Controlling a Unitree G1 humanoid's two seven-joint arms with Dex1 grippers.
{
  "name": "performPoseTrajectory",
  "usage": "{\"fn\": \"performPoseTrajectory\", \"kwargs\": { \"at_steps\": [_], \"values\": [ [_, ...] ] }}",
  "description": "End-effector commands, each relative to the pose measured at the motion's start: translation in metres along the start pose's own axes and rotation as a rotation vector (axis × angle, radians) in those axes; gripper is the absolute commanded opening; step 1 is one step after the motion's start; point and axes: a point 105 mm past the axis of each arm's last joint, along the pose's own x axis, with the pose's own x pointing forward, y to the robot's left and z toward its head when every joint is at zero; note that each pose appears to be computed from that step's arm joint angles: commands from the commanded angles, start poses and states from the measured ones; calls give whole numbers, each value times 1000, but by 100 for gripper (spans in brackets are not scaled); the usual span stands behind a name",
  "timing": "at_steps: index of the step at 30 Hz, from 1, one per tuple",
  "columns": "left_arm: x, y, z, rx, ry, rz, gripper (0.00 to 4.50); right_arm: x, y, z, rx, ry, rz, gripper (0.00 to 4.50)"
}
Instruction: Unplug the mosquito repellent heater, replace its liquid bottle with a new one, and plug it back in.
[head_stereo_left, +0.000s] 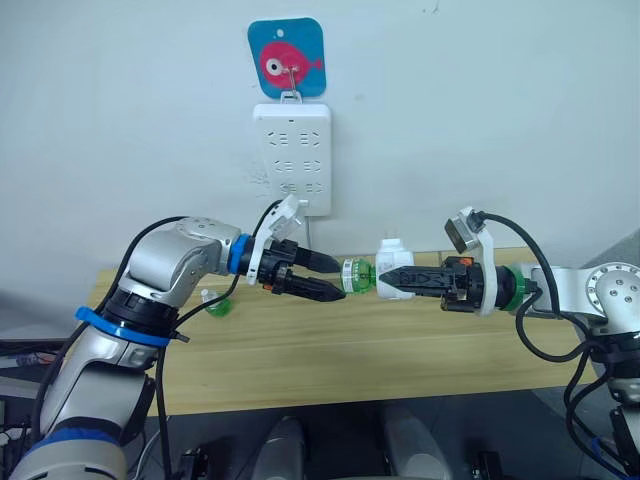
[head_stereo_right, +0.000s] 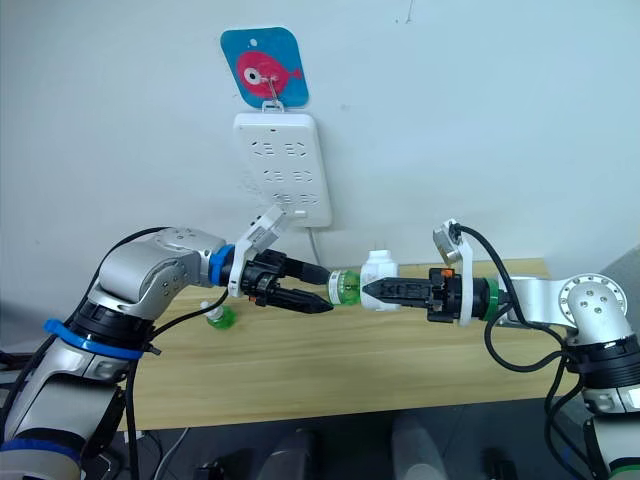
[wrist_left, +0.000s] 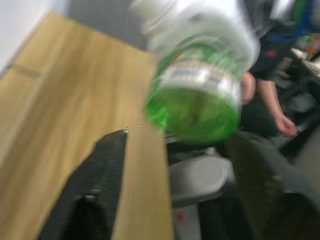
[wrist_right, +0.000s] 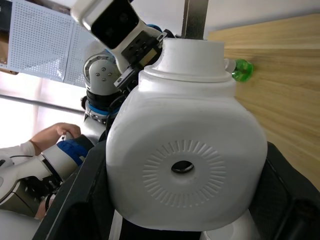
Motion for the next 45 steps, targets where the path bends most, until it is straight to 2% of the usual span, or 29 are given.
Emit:
{"fn": "performPoseTrajectory", "kwargs": {
  "at_steps": [1,4,7,9,12,15,22,30,33,39,44,45],
  "values": [
    [-7,-1,7,142,-29,38,450,-1,16,1,-32,1,61,301],
    [-9,5,8,299,-78,129,450,-1,16,2,-34,1,61,301],
    [-7,6,3,521,-80,195,450,-1,16,2,-36,2,60,301],
    [-5,-3,-6,683,-67,164,450,-1,16,3,-37,2,60,301],
    [0,-22,-15,893,-146,136,450,0,16,3,-38,3,63,301],
    [-1,-26,-11,997,-238,205,450,0,17,3,-40,4,65,301],
    [6,-28,8,1036,-379,302,450,-1,18,3,-40,6,65,301],
    [16,-27,10,1072,-374,293,450,-1,18,4,-43,7,66,301],
    [21,-28,9,1070,-376,267,390,-1,18,4,-43,7,67,301],
    [23,-29,12,1071,-383,258,224,-1,18,5,-42,7,67,301],
    [19,-29,14,1058,-369,258,223,-1,17,5,-40,4,64,301],
    [18,-28,15,1016,-360,255,223,-2,17,5,-40,5,62,301]
  ]
}}
